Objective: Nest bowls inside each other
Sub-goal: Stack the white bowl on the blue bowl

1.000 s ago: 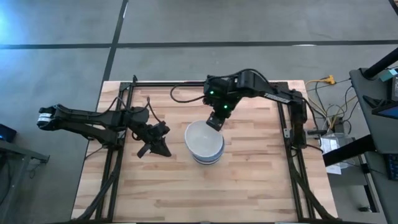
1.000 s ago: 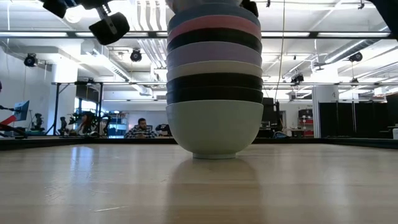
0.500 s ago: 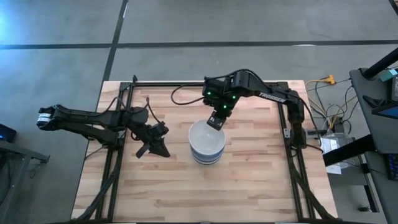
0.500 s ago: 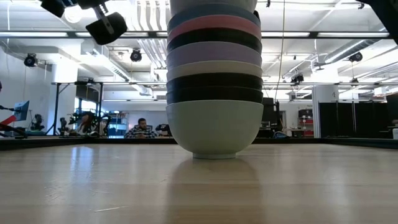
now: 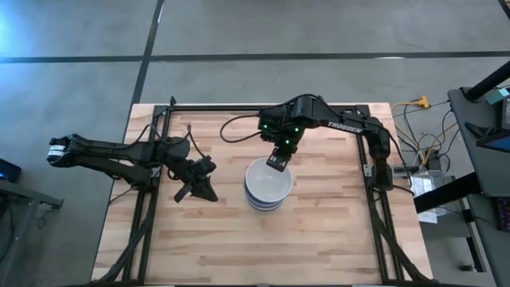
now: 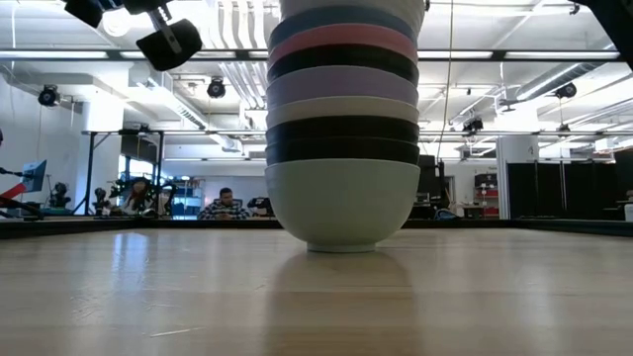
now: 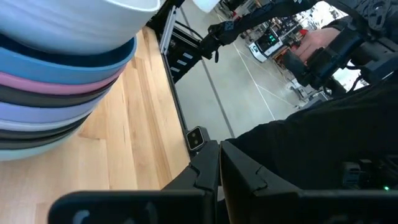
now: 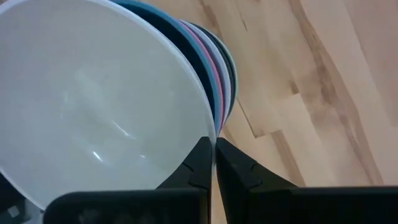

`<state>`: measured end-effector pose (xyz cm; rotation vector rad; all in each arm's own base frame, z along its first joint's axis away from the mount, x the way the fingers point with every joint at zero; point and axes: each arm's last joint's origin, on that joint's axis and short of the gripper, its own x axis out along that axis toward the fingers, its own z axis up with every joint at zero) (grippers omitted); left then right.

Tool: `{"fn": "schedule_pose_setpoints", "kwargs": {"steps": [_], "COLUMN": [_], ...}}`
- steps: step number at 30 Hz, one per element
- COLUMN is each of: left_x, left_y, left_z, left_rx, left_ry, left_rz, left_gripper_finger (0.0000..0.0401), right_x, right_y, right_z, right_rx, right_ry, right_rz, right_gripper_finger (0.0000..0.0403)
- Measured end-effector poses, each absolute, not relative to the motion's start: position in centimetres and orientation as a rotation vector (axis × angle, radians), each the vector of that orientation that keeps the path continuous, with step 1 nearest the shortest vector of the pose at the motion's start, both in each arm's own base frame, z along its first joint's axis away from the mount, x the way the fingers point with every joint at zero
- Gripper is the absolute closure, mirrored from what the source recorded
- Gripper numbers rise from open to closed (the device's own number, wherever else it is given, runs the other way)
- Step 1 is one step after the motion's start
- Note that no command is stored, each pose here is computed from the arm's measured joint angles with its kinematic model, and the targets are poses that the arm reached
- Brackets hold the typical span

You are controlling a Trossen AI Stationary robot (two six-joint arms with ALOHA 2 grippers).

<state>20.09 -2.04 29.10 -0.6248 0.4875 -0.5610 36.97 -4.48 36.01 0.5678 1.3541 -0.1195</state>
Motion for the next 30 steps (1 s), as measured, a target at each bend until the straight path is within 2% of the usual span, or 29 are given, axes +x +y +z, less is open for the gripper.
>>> {"fn": "schedule_pose_setpoints", "kwargs": {"steps": [12,23,30], "left_x": [20.1,20.1,20.1], "left_y": [-2.0,-2.1,-2.0], "left_z": [29.1,29.1,29.1], "left_rx": [-0.625,-0.673,-0.673], "left_ry": [0.488,0.502,0.501], "left_rz": [-0.56,-0.549,-0.544], "left_gripper_finger": [0.0401,0.0401,0.0401], "right_x": [37.2,37.2,36.7], "right_y": [-4.0,-3.4,-3.4], "right_z": [35.5,35.7,38.1], "right_rx": [0.509,0.483,0.458], "right_ry": [1.376,1.374,1.271], "right_rz": [-0.122,-0.096,-0.067], "right_gripper_finger": [0.0386,0.0304,0.0271]}}
